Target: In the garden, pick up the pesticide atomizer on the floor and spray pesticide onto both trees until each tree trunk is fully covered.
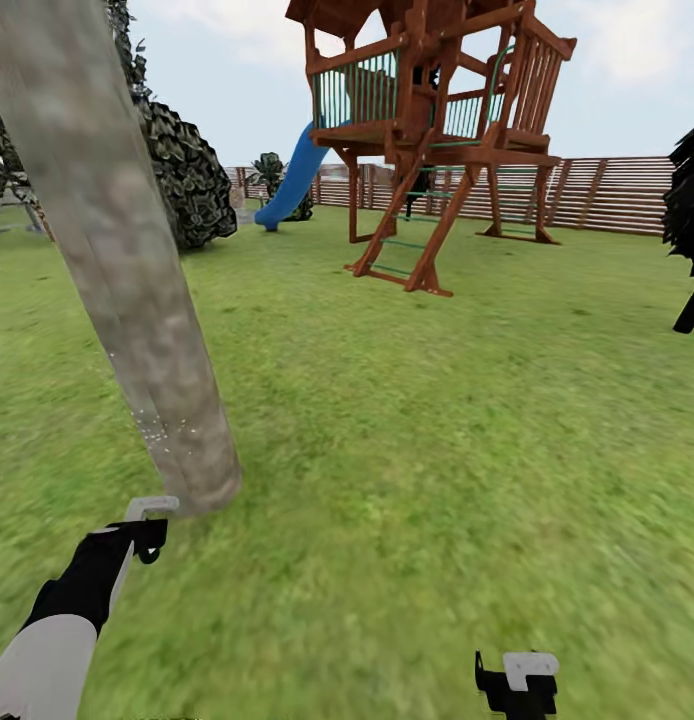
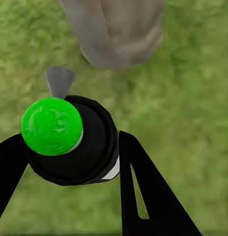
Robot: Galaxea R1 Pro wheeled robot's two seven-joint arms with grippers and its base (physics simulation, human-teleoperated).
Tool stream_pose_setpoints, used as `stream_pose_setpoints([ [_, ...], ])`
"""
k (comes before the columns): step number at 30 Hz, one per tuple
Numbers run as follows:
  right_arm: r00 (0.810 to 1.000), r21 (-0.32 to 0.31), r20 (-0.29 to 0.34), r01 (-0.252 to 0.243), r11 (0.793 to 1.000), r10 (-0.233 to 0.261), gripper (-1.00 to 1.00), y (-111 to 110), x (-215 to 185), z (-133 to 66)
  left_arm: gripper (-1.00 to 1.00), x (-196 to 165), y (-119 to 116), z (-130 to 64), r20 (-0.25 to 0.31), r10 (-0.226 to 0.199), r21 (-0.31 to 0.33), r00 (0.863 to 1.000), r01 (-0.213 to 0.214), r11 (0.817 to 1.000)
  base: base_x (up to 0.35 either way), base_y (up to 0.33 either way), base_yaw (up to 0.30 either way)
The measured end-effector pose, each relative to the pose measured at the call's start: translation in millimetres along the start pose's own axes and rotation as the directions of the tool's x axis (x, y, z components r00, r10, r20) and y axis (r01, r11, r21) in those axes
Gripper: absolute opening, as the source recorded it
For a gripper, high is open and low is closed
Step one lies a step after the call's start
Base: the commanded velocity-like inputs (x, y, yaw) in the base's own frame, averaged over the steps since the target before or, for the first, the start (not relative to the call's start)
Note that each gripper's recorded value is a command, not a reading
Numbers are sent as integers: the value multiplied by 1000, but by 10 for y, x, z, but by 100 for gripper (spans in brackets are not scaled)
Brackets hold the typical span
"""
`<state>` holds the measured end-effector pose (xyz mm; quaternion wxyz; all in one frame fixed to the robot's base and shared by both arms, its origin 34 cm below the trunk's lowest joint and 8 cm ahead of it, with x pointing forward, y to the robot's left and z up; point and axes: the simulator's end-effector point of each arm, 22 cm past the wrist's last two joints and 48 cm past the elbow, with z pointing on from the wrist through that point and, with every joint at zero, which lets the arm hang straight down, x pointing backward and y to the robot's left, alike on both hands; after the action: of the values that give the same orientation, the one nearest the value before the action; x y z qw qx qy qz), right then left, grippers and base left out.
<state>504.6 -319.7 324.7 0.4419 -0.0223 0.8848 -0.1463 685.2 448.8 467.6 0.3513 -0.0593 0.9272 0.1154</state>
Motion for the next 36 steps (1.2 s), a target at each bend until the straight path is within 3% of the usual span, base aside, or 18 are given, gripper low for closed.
stream_pose_setpoints([
  [9,1000,0,0,0,1000,0,100,-1,-2,1,-100,-1,9,0,0,0,-1,1000,0,1000,168,-250,46],
  [23,1000,0,0,0,1000,0,100,-2,-2,1,-100,-20,3,-3,7,-5,1,1000,5,1000,154,-153,256],
  [29,1000,1,0,1,1000,-1,100,-11,-1,2,-100,-181,133,-28,32,-9,3,999,9,1000,1,-1,22],
  [32,1000,2,1,1,1000,-1,100,-13,-1,2,-100,-494,171,-126,95,-11,21,995,9,1000,0,0,0],
  [36,1000,1,1,1,1000,-1,100,-12,-1,3,-100,-621,345,-180,120,-3,24,993,0,1000,0,0,0],
])
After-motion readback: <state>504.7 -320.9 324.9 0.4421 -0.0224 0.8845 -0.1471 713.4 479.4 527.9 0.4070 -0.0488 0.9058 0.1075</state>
